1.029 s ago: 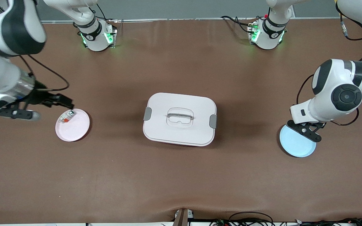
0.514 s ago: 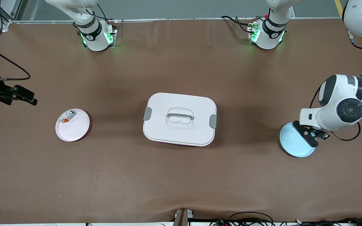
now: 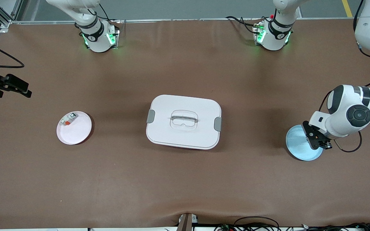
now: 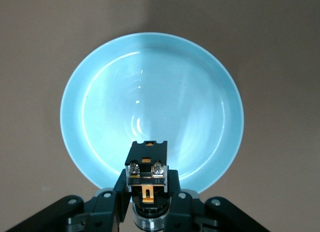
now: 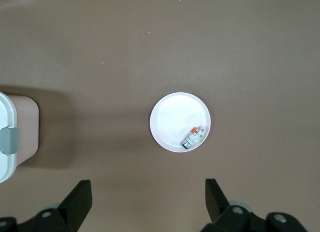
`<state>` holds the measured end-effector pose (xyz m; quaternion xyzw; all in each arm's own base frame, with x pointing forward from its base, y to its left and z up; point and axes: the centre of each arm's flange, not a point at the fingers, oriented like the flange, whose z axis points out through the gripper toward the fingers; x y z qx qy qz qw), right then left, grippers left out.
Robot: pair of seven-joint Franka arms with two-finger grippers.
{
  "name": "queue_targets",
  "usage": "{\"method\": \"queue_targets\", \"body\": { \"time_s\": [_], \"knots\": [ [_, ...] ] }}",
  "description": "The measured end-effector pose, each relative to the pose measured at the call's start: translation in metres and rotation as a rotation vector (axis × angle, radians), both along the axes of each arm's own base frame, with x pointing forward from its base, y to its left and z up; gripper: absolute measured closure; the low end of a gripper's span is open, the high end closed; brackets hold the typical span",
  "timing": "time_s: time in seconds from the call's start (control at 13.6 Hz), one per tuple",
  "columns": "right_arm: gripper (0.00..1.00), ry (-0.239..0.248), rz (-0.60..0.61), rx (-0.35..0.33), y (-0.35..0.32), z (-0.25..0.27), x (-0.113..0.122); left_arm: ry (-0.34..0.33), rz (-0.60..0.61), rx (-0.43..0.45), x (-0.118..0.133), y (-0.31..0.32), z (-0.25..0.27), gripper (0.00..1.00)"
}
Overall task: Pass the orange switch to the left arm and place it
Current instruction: 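Lower the switch onto the blue plate with the left gripper, then open the left gripper and release the switch on the plate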
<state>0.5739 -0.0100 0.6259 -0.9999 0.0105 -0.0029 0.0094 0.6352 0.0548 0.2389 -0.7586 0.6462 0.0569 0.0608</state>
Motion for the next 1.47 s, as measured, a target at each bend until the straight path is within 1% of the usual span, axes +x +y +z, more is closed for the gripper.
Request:
{"method": "queue_targets", "body": {
  "time_s": [0.29, 0.59, 0.66, 0.73, 0.81, 0.88, 0.96, 1.03, 1.1, 1.25, 1.47],
  "knots": [
    [0.00, -0.004, 0.023, 0.000, 0.013, 0.001, 0.000, 0.005, -0.090, 0.014, 0.000, -0.010, -0.023, 0.66],
    [0.00, -0.012, 0.026, 0.000, 0.015, 0.006, 0.000, 0.017, -0.113, 0.001, -0.001, -0.020, -0.039, 0.66],
    [0.00, -0.012, 0.025, 0.000, 0.014, 0.006, 0.000, 0.017, -0.113, 0.000, -0.001, -0.021, -0.039, 0.61],
    [0.00, -0.012, 0.025, 0.000, 0.014, 0.006, 0.000, 0.014, -0.108, 0.000, -0.001, -0.021, -0.038, 0.51],
    [0.00, -0.012, 0.024, 0.000, 0.014, 0.006, 0.000, 0.007, -0.094, -0.001, 0.000, -0.022, -0.037, 0.42],
    [0.00, -0.012, 0.025, 0.000, 0.014, 0.006, 0.000, -0.004, -0.068, -0.001, 0.003, -0.022, -0.034, 0.31],
    [0.00, -0.012, 0.025, 0.000, 0.014, 0.006, 0.000, -0.023, -0.028, -0.001, 0.006, -0.023, -0.029, 0.22],
    [0.00, -0.012, 0.026, 0.000, 0.015, 0.006, 0.000, -0.046, 0.026, 0.000, 0.010, -0.025, -0.021, 0.11],
    [0.00, -0.012, 0.027, 0.000, 0.015, 0.006, 0.000, -0.069, 0.099, -0.002, 0.015, -0.030, -0.009, 0.01],
    [0.00, -0.012, 0.027, 0.000, 0.015, 0.006, 0.000, -0.101, 0.288, -0.010, 0.025, -0.055, 0.031, 0.00],
    [0.00, -0.011, 0.026, 0.000, 0.015, 0.006, 0.000, -0.154, 0.602, -0.017, 0.041, -0.097, 0.113, 0.00]
  ]
}}
